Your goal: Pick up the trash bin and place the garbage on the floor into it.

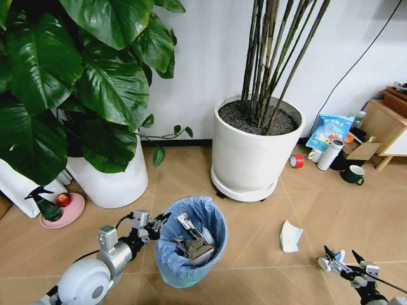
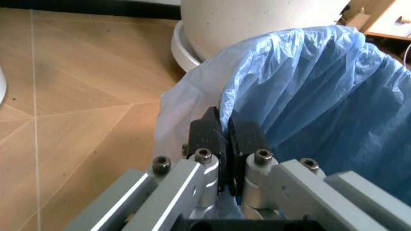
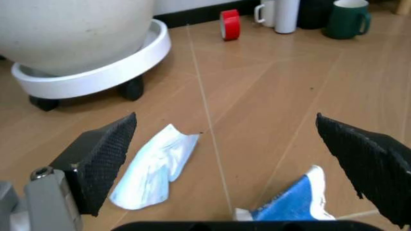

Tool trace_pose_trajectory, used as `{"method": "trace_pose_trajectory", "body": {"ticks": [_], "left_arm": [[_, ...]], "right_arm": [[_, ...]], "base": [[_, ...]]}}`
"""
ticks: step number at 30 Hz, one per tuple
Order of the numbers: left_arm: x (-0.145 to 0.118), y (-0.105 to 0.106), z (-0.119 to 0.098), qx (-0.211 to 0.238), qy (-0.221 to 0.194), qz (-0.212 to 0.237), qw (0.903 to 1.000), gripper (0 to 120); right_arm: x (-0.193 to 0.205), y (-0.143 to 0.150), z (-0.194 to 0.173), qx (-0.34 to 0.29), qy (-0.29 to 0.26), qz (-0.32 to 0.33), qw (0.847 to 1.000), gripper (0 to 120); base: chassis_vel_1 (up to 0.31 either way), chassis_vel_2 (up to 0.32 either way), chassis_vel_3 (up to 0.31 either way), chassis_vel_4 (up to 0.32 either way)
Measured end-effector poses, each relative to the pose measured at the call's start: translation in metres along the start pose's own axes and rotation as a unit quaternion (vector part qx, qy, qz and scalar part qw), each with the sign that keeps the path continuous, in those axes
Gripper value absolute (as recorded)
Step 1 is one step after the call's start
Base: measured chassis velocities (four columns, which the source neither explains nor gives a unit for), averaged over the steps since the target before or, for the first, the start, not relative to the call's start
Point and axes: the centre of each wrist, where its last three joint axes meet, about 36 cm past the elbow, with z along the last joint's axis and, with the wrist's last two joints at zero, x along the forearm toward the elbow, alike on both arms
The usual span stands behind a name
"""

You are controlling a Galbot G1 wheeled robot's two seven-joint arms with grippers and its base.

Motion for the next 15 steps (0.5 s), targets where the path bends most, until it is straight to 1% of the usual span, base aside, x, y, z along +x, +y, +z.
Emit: {"method": "trace_pose_trajectory", "body": {"ticks": [5,8,9,10,12,13,15], "left_arm": [[0.0,0.0,0.001,0.001,0.0,0.0,1.0,0],[0.0,0.0,0.001,0.001,0.0,0.0,1.0,0],[0.0,0.0,0.001,0.001,0.0,0.0,1.0,0],[0.0,0.0,0.001,0.001,0.001,0.0,1.0,0],[0.001,0.001,0.0,0.0,0.001,-0.001,1.0,0],[0.001,0.001,0.0,0.0,0.001,-0.001,1.0,0],[0.001,0.001,-0.001,-0.001,0.001,-0.001,1.0,0]], "right_arm": [[-0.001,0.006,0.006,-0.023,0.001,0.024,0.999,100],[-0.012,0.022,0.017,-0.065,-0.004,0.065,0.996,100],[-0.012,0.022,0.017,-0.065,-0.004,0.065,0.996,100],[-0.018,0.03,0.02,-0.091,-0.003,0.084,0.992,100],[-0.028,0.038,0.022,-0.12,0.007,0.111,0.987,100],[-0.028,0.038,0.022,-0.12,0.007,0.111,0.987,100],[-0.037,0.041,0.022,-0.135,0.015,0.138,0.981,100]], "base": [[0.0,0.0,0.0,0.0],[0.0,0.0,0.0,0.0],[0.0,0.0,0.0,0.0],[0.0,0.0,0.0,0.0],[0.0,0.0,0.0,0.0],[0.0,0.0,0.0,0.0],[0.0,0.0,0.0,0.0]]}}
